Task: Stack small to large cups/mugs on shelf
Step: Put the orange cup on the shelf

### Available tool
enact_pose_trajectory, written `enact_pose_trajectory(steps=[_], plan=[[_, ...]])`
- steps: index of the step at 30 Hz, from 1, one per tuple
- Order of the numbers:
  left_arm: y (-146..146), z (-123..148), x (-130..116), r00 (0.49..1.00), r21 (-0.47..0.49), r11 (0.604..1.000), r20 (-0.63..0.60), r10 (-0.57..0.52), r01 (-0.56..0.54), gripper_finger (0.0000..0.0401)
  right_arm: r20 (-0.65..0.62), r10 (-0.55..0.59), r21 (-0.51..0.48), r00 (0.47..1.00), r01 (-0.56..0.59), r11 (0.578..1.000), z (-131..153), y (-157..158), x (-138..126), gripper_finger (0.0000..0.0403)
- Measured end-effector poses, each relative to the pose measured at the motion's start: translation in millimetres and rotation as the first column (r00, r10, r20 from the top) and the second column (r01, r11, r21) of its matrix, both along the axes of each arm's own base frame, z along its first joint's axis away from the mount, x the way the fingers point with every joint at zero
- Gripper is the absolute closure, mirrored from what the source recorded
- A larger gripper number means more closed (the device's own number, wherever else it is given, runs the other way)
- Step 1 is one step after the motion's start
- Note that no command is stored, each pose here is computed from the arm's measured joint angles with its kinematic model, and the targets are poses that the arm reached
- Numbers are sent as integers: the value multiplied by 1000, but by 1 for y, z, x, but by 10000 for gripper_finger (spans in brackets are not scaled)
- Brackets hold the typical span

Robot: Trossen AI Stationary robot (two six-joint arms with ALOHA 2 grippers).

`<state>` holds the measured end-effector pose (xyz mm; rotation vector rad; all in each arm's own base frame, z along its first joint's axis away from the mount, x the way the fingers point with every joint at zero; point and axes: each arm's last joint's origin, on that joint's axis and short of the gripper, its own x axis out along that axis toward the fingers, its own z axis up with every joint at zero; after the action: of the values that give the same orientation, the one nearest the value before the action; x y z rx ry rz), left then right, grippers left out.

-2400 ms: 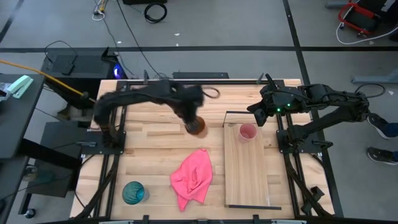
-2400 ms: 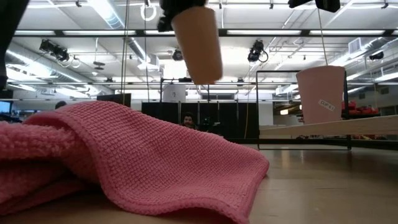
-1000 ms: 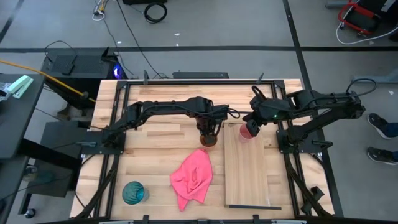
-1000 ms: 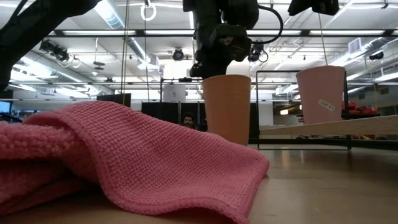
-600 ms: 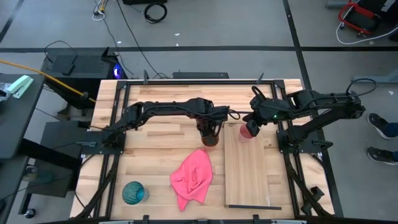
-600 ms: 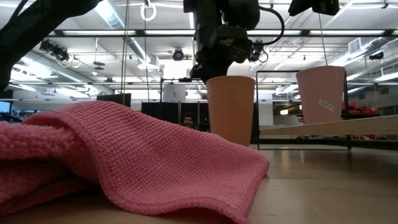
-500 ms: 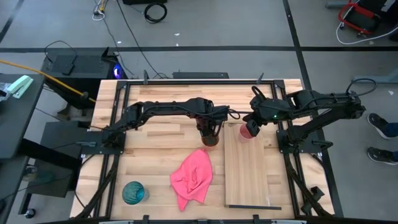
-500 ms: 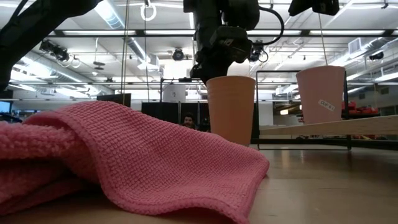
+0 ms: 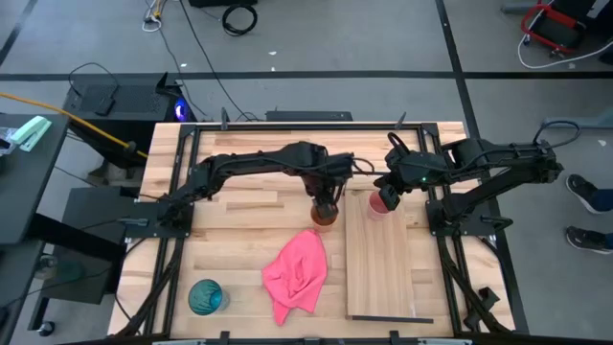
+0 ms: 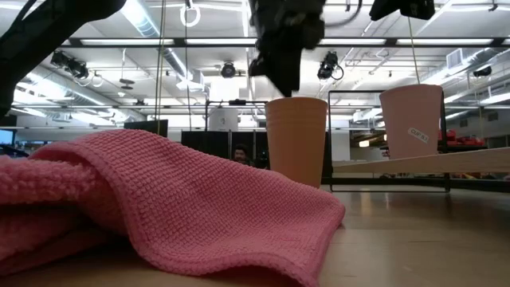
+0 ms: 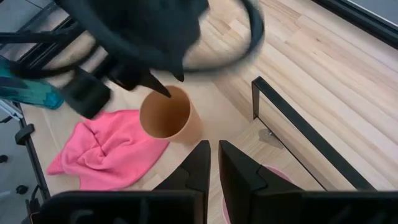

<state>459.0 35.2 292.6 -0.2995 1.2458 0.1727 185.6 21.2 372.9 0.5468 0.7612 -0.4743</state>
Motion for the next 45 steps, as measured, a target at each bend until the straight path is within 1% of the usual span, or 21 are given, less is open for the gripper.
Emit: enact_pose_trajectory(steps=[2, 5, 9, 13, 15, 16, 18, 23, 28, 32, 37, 40, 43, 45], plan=[[0, 10, -4, 999, 2, 1000, 37, 2, -2, 261, 1, 0, 0, 1000, 0, 1000, 0, 0, 0, 362], [2, 19, -12, 1000, 3, 1000, 23, 8, -8, 254, 4, 0, 0, 1000, 0, 1000, 0, 0, 0, 362], [9, 31, -27, 999, 12, 1000, -26, 28, -28, 248, 23, 0, 3, 1000, 0, 1000, 1, 0, 2, 362], [18, 41, -42, 997, 54, 998, -72, 29, -25, 252, 59, 5, 7, 998, -5, 1000, 4, 1, 5, 362], [22, 44, -51, 992, 86, 996, -125, 32, -21, 257, 86, 29, 6, 996, -30, 1000, 6, 2, 7, 362], [24, 48, -54, 992, 113, 993, -124, 31, -17, 259, 96, 42, 4, 995, -43, 999, 6, 2, 9, 362], [29, 55, -59, 994, 152, 988, -104, 41, -25, 264, 116, 66, 2, 991, -66, 998, 7, 3, 13, 362], [44, 81, -80, 998, 183, 982, -46, 54, -45, 272, 115, 80, -4, 990, -80, 997, 3, 5, 25, 362], [72, 104, -105, 989, 231, 962, 12, 146, -145, 277, 105, 109, -42, 989, -105, 994, -3, 4, 42, 362], [99, 116, -126, 974, 253, 940, 42, 224, -228, 277, 114, 113, -38, 987, -109, 993, -9, -1, 59, 362], [132, 127, -153, 943, 260, 907, 72, 324, -332, 274, 75, 102, -5, 992, -102, 995, -23, -14, 78, 362], [149, 128, -164, 925, 246, 892, 77, 372, -380, 275, 33, 132, 10, 991, -132, 991, -32, -19, 88, 362], [159, 125, -170, 923, 179, 905, 80, 377, -386, 280, -6, 145, 35, 989, -145, 989, -43, -22, 97, 362], [161, 115, -169, 932, 142, 921, 41, 360, -362, 284, -43, 155, 40, 987, -153, 987, -52, -23, 104, 362]])
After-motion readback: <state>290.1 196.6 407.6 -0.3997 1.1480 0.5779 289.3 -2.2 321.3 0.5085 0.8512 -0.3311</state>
